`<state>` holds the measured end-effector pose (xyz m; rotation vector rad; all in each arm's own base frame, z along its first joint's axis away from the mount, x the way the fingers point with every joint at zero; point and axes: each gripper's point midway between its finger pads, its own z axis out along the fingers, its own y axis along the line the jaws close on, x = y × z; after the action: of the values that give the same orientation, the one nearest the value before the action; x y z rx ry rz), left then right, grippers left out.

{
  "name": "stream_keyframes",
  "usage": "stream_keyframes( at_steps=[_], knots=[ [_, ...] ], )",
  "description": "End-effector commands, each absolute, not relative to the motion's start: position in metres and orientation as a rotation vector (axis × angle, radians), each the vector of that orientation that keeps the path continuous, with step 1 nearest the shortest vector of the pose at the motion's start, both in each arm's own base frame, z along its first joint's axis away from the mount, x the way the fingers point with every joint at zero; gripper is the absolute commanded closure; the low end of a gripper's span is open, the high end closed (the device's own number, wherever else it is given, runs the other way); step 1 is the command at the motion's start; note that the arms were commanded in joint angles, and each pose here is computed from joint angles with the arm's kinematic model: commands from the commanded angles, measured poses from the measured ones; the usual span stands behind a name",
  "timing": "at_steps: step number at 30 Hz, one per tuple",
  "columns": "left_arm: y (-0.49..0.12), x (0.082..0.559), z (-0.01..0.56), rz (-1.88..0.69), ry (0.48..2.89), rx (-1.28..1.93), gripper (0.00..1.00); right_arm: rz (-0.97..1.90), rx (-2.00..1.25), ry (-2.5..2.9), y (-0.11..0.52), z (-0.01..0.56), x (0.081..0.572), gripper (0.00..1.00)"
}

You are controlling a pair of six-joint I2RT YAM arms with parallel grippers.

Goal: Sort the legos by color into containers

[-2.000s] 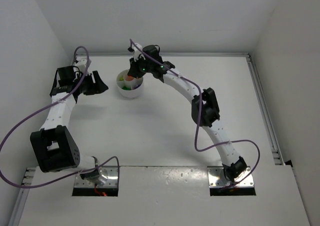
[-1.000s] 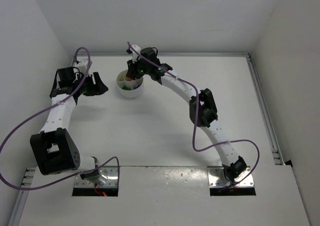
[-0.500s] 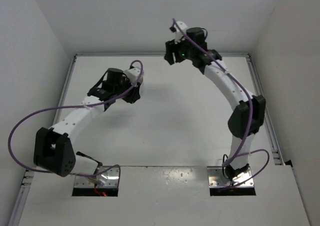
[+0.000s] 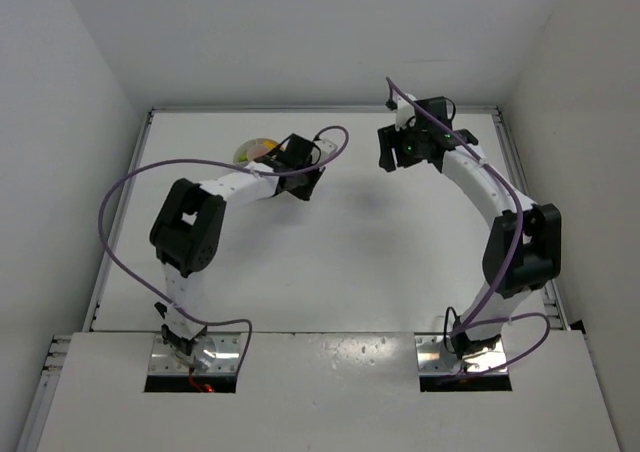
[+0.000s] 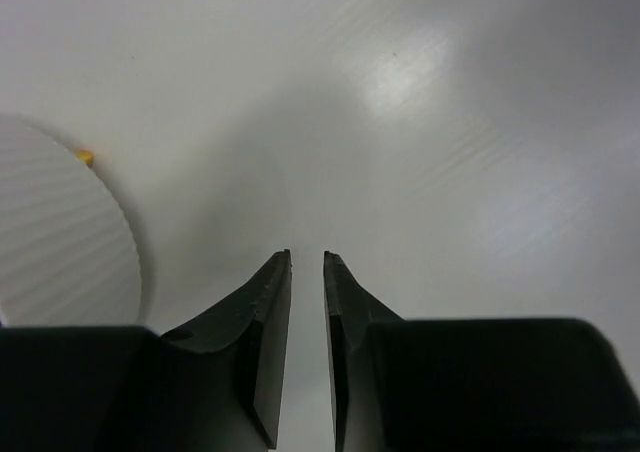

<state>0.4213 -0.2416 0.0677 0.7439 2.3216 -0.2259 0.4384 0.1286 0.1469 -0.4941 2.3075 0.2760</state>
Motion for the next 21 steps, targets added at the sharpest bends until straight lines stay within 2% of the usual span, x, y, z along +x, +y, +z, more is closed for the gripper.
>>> stream_keyframes(
  at_steps=[1, 12, 21],
  knots=[
    [-0.246, 0.458, 0.085, -0.14, 2.26, 0.64, 0.74, 0.315, -0.494, 2.164, 0.134, 0.195, 0.445, 0.38],
    [-0.198, 0.478, 0.058, 0.109, 2.337, 0.532, 0.72, 0.356, -0.505, 2.176, 0.139, 0.193, 0.458, 0.38],
    [-0.137, 0.504, 0.05, 0.136, 2.386, 0.377, 0.72, 0.367, -0.51, 2.182, 0.141, 0.19, 0.46, 0.38]
  ],
)
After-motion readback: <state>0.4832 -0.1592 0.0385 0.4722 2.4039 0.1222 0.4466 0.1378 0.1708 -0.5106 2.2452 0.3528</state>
